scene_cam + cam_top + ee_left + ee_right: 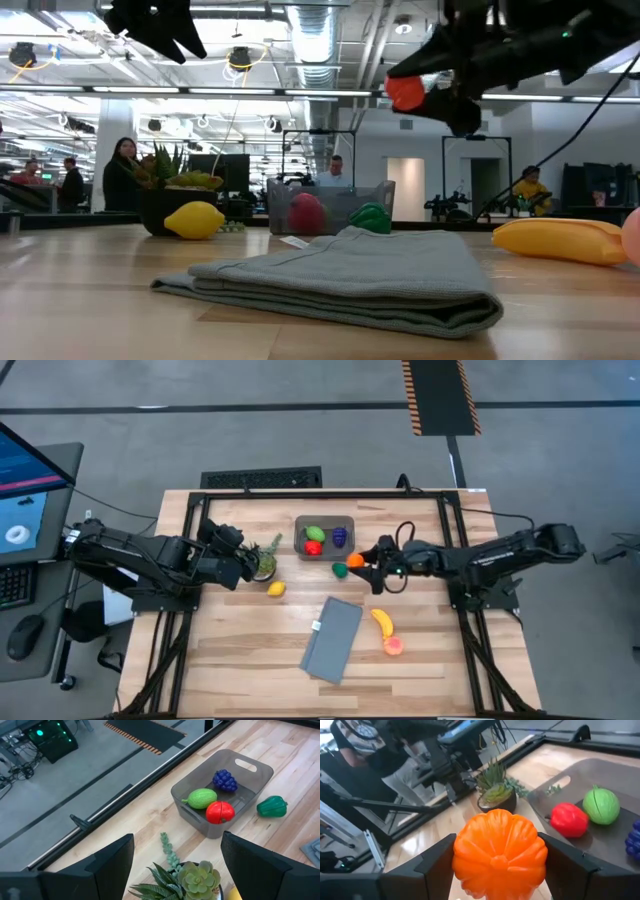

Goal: Pick and placing Produce into tupperware
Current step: Put the pumpkin into the black bin

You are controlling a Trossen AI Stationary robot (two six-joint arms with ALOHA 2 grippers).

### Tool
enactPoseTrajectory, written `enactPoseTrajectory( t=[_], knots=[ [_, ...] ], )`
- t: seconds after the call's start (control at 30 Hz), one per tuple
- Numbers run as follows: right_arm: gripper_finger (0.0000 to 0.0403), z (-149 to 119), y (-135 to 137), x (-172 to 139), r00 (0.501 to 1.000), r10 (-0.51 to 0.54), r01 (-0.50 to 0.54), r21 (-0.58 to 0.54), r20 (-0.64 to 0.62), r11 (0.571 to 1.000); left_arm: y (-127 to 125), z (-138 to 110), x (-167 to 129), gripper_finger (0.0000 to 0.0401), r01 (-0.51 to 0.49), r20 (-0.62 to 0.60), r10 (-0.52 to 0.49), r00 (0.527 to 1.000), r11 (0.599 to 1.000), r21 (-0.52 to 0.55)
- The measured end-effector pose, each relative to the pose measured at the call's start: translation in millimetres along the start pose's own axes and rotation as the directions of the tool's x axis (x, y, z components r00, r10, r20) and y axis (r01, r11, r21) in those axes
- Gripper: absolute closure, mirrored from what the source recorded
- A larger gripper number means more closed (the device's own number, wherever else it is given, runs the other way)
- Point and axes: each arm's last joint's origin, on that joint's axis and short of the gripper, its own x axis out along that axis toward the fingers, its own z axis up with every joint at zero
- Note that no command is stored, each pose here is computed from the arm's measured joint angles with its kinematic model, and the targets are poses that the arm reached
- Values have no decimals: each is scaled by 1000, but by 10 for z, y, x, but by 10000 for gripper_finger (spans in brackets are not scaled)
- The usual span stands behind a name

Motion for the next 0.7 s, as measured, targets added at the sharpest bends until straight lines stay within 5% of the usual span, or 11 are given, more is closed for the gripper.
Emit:
enactPoseTrajectory(
  t=[0.7],
  knots=[
    [127,339,-442,656,994,-89,88,-17,-57,996,5,11,0,113,-24,28,25,999,1000,-5]
  ],
)
